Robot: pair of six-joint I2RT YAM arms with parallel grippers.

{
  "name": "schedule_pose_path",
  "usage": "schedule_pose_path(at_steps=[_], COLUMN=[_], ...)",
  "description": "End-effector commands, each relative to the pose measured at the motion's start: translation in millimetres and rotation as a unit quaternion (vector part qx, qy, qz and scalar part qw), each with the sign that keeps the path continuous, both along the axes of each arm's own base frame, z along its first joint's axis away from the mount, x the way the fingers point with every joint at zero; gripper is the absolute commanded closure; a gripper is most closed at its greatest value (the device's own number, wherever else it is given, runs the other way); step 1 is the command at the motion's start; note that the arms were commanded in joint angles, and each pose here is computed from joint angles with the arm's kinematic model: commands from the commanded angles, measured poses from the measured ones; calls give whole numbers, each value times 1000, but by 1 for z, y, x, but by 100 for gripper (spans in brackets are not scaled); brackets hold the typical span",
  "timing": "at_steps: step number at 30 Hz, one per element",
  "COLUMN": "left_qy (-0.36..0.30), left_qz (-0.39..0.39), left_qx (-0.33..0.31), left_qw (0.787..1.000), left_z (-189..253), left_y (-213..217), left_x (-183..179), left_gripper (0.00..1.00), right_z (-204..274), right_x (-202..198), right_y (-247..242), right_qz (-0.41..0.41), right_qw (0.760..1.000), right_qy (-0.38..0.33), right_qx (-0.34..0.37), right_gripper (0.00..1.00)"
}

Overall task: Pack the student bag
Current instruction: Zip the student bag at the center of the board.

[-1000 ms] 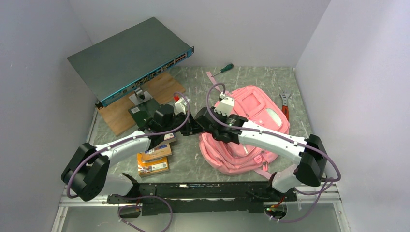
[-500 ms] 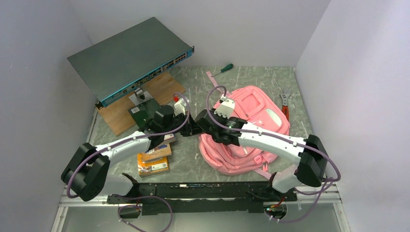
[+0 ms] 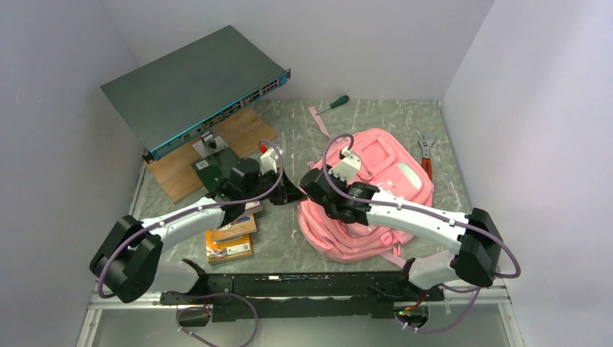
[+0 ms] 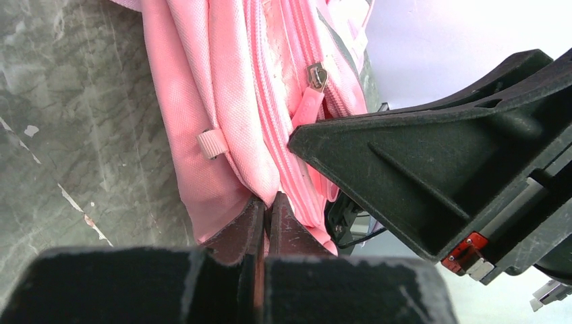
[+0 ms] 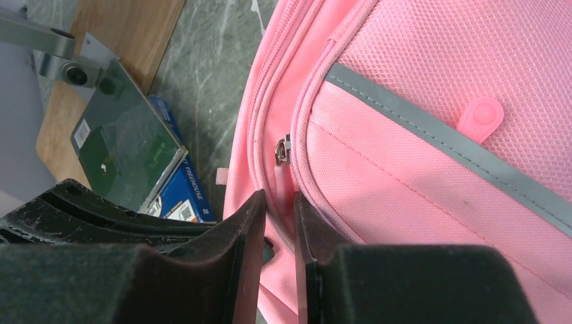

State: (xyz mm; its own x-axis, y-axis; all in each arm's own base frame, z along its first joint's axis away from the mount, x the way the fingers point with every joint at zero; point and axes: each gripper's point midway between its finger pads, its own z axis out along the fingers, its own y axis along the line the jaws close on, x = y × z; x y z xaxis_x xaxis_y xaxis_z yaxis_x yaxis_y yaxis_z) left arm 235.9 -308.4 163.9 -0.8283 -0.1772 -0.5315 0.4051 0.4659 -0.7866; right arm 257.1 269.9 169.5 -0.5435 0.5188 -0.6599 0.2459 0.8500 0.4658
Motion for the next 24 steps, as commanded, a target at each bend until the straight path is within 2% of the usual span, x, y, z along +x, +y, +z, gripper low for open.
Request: schedule_pose_path(at_steps=[1, 10, 19, 22, 24], left_qy=[-78, -76, -81, -80, -78], left_qz=[-23, -25, -28, -26, -20], left_qx=[-55, -55, -63, -61, -55], left_qw=[995, 995, 994, 995, 995], left_z=[49, 48, 55, 54, 51], left_y=[-3, -4, -6, -5, -3], left_x=[-4, -5, -4, -4, -3], left_gripper=[100, 100, 100, 100, 100], right_z=[-16, -22, -33, -38, -39], right_x=[8, 12, 18, 19, 20], right_y=[-59, -67, -63, -62, -63], right_qz=[-60, -75, -52, -45, -41], right_qw=[995, 995, 993, 991, 990], right_qy=[-13, -21, -12, -8, -7], right_qx=[-85, -60, -105, -123, -135], right_gripper=[74, 73, 73, 77, 84])
